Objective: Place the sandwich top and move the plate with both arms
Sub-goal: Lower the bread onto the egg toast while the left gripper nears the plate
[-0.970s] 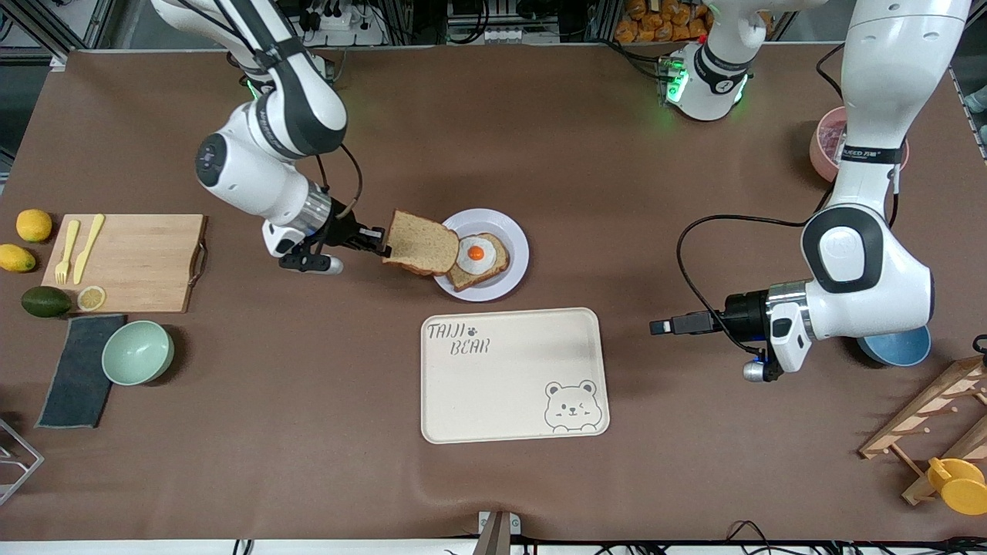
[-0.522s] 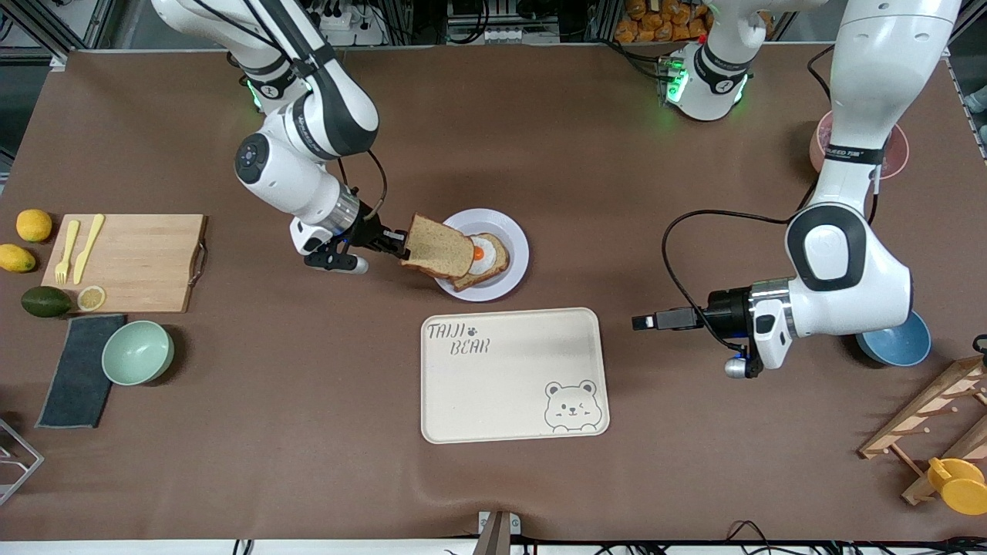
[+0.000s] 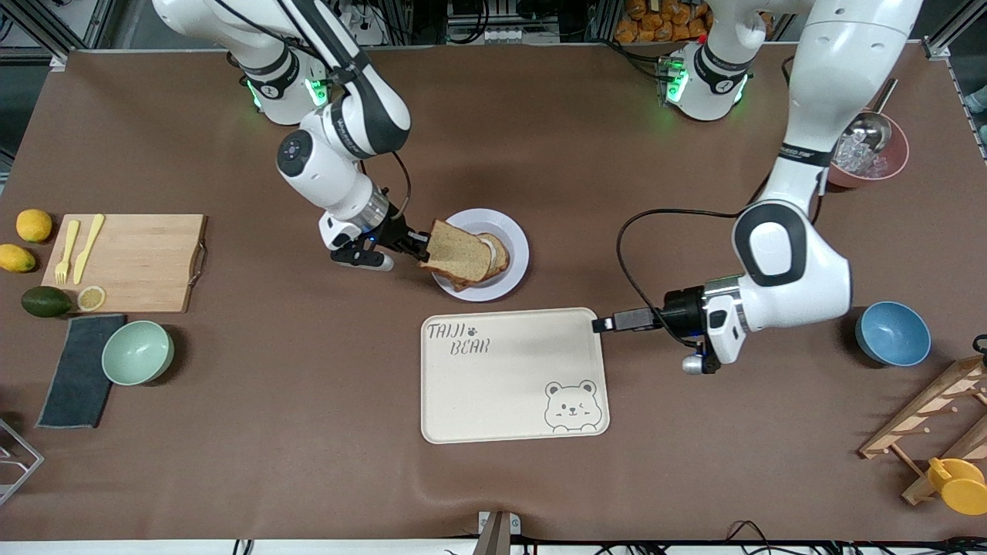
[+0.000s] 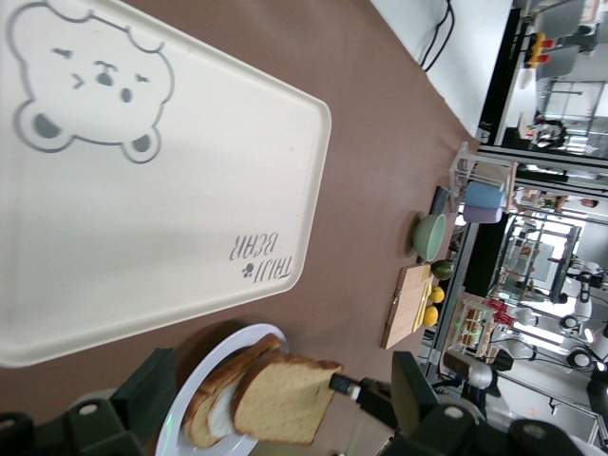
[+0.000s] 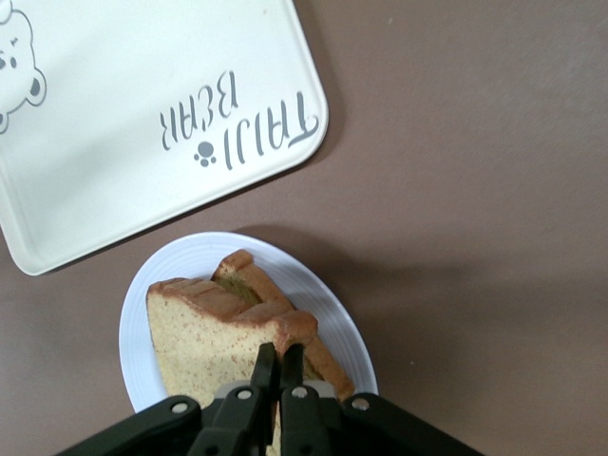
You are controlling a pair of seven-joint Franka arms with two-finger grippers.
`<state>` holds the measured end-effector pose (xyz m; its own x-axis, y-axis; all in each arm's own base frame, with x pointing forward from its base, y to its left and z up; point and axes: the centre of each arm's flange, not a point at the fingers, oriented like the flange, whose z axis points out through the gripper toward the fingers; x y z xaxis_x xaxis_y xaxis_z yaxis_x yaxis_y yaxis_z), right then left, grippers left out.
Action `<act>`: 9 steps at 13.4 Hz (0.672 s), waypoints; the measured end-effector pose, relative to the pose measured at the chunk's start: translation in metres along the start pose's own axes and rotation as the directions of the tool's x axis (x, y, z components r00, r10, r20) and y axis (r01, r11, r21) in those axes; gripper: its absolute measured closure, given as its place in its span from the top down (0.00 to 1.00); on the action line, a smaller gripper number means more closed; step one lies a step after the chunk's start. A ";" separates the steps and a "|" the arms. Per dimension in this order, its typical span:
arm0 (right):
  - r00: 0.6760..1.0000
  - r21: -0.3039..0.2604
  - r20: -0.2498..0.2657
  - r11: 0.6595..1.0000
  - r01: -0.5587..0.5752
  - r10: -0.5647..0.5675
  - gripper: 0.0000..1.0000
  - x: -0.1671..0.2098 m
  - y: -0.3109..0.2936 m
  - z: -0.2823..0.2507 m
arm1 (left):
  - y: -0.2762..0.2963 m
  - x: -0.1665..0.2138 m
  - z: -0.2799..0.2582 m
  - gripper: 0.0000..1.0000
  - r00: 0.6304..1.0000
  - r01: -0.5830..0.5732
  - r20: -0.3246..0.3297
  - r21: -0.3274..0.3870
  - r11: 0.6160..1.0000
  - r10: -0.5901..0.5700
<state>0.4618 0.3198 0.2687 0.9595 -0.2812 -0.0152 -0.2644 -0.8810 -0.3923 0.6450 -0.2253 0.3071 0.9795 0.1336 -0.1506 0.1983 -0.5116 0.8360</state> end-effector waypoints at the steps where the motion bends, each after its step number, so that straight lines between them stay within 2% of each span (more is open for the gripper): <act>1: 1.000 -0.002 0.003 1.000 -0.002 0.002 0.05 -0.004 -0.001 0.005 | -0.001 -0.004 0.015 1.00 1.000 -0.007 -0.006 -0.024 1.000 0.007; 4: 1.000 0.012 0.008 1.000 -0.015 0.014 0.05 -0.015 -0.008 0.010 | -0.004 -0.012 0.041 1.00 1.000 -0.012 -0.001 -0.047 0.999 0.012; 9: 1.000 0.012 0.009 1.000 -0.012 0.012 0.05 -0.021 -0.011 0.015 | -0.011 -0.011 0.044 1.00 1.000 -0.016 0.003 -0.043 0.999 0.016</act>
<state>0.4456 0.3412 0.2598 0.9571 -0.2883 -0.0277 -0.2746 -0.8730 -0.4030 0.6335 -0.2587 0.2763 0.9828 0.1229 -0.1382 0.1806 -0.4763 0.8605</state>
